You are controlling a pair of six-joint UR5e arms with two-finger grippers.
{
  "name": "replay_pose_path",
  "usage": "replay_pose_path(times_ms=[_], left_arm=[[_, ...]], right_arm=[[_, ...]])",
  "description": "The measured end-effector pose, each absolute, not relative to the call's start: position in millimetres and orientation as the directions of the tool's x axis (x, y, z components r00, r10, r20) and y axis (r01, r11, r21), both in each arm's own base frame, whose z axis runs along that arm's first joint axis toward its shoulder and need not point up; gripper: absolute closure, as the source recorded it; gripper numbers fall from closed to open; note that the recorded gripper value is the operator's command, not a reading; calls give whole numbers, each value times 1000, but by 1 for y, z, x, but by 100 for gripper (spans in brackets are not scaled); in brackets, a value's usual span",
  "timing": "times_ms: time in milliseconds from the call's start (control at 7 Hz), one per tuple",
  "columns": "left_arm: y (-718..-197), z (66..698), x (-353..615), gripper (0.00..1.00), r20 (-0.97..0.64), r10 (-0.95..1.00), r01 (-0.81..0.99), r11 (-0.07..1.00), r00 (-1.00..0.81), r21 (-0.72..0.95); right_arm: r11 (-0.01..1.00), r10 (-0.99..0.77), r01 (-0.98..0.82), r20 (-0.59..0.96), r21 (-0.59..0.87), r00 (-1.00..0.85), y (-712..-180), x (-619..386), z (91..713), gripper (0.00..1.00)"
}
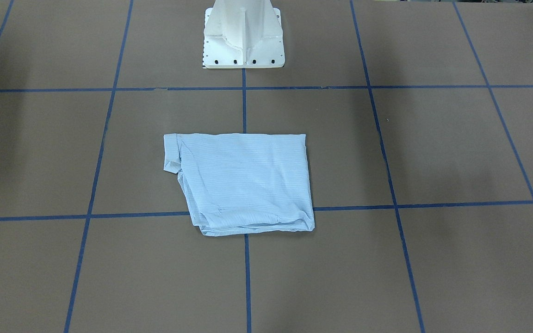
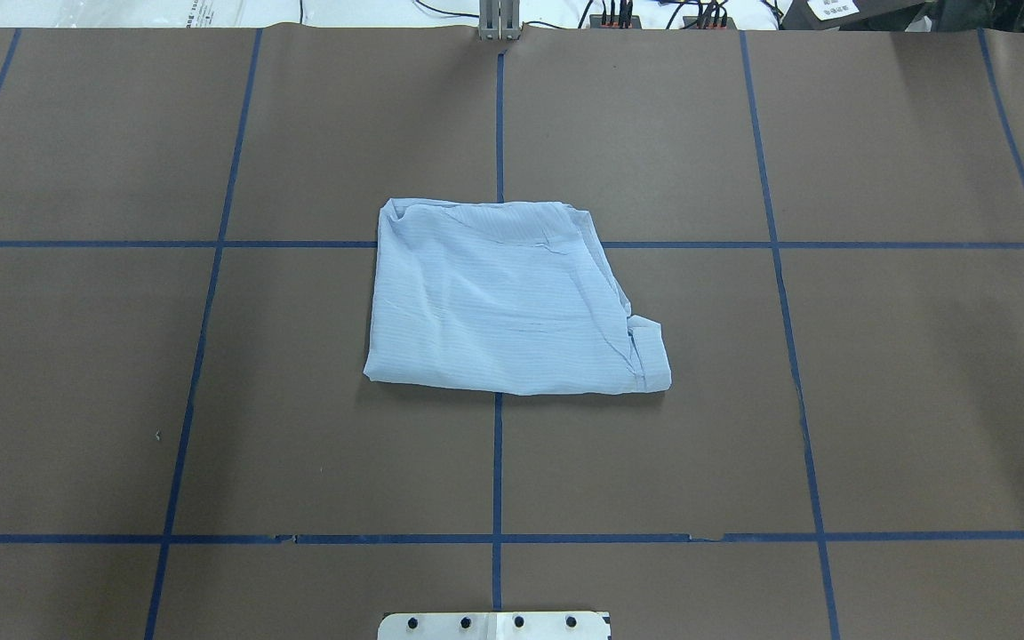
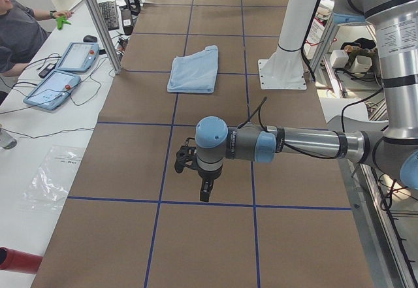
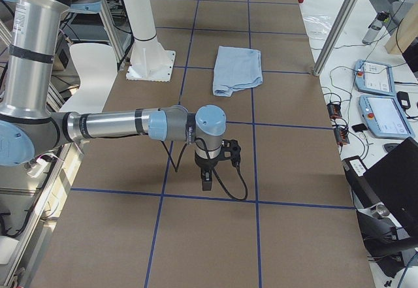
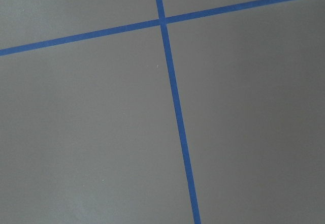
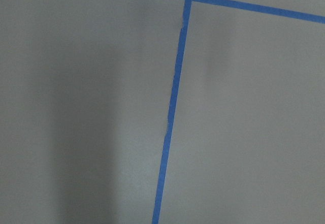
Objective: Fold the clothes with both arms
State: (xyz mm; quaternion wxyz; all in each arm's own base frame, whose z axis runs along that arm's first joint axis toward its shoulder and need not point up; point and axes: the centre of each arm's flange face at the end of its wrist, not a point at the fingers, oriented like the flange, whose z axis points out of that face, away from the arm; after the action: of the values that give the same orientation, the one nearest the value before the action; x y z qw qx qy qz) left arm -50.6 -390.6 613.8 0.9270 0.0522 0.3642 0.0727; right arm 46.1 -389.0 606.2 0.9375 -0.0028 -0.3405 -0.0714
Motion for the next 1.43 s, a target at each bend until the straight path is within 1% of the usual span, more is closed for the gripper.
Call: replay_pose_path(times_ms=[1429], left_arm=[[-381,623,-51,0,-671,156,-96,987,725,125]], right_arm=[[991,-123,133,652,34,749,-388,45,609,0]])
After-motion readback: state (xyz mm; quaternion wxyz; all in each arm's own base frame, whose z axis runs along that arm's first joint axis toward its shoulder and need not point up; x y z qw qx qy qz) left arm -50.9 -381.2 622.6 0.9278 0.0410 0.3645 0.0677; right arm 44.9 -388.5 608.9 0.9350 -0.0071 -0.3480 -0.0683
